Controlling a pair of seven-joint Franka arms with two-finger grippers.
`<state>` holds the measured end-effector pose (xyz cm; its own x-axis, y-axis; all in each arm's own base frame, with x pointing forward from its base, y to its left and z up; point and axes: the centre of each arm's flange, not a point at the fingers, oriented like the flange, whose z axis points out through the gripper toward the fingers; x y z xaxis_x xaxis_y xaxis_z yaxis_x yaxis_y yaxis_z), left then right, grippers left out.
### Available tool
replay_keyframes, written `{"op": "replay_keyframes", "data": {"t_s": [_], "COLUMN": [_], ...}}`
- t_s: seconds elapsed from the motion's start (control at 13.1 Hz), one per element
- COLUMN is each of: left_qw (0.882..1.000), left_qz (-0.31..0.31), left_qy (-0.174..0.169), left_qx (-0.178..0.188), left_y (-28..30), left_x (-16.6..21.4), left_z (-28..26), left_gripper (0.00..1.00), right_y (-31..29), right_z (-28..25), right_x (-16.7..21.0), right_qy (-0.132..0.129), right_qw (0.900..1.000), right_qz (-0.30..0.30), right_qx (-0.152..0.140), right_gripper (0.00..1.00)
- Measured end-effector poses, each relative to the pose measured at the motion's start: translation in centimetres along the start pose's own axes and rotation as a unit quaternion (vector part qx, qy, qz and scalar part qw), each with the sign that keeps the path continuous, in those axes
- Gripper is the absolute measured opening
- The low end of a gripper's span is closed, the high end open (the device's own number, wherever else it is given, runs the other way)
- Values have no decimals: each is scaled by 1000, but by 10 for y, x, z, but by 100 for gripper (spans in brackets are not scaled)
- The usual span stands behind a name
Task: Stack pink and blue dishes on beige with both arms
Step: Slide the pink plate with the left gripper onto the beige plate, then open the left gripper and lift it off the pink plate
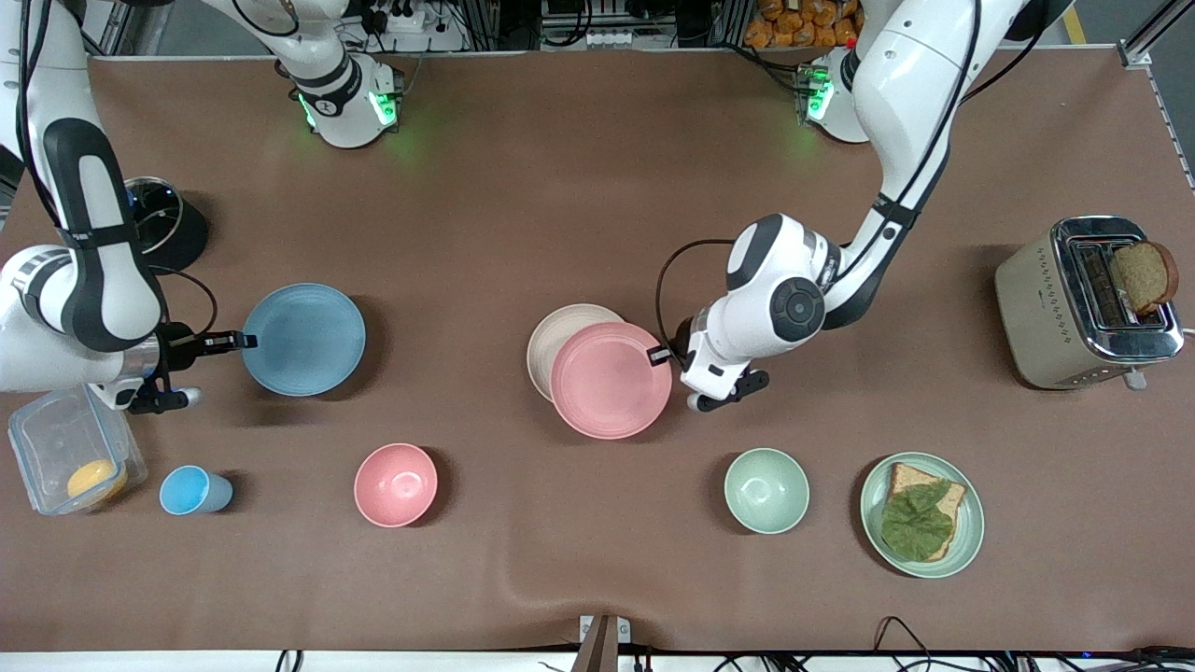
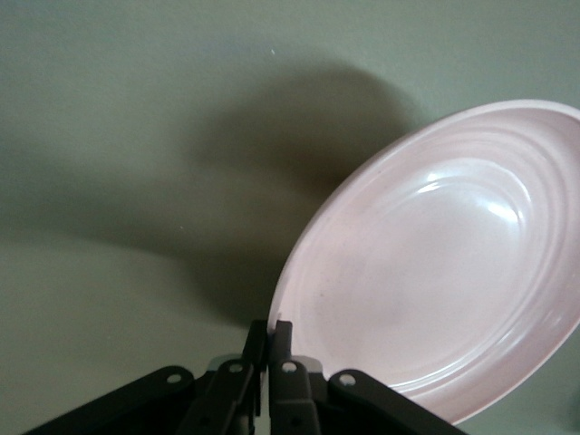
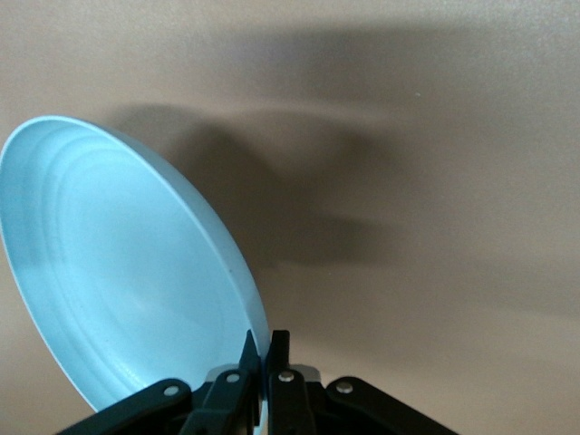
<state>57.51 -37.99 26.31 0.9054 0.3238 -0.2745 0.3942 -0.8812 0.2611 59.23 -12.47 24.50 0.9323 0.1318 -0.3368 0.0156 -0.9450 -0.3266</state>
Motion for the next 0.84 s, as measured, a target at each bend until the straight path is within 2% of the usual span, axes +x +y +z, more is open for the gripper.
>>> {"op": "replay_keyframes", "data": {"t_s": [0.46,0.84], "left_qw": [1000,1000], "left_qz": [14,8], "left_qy": [-9,-17], "left_qx": [9,17], "left_y": [25,19], "left_x": [-40,-37], "left_z": [26,44], "left_gripper": [4,4], "right_y": [-30,-37], "right_z": [-8,-10], "right_x": [6,8], "right_qy": [-25,-27], "right_qw": [1000,1000], "right_qz": [11,10], "right_qx": [2,0], "right_gripper": [5,5]}}
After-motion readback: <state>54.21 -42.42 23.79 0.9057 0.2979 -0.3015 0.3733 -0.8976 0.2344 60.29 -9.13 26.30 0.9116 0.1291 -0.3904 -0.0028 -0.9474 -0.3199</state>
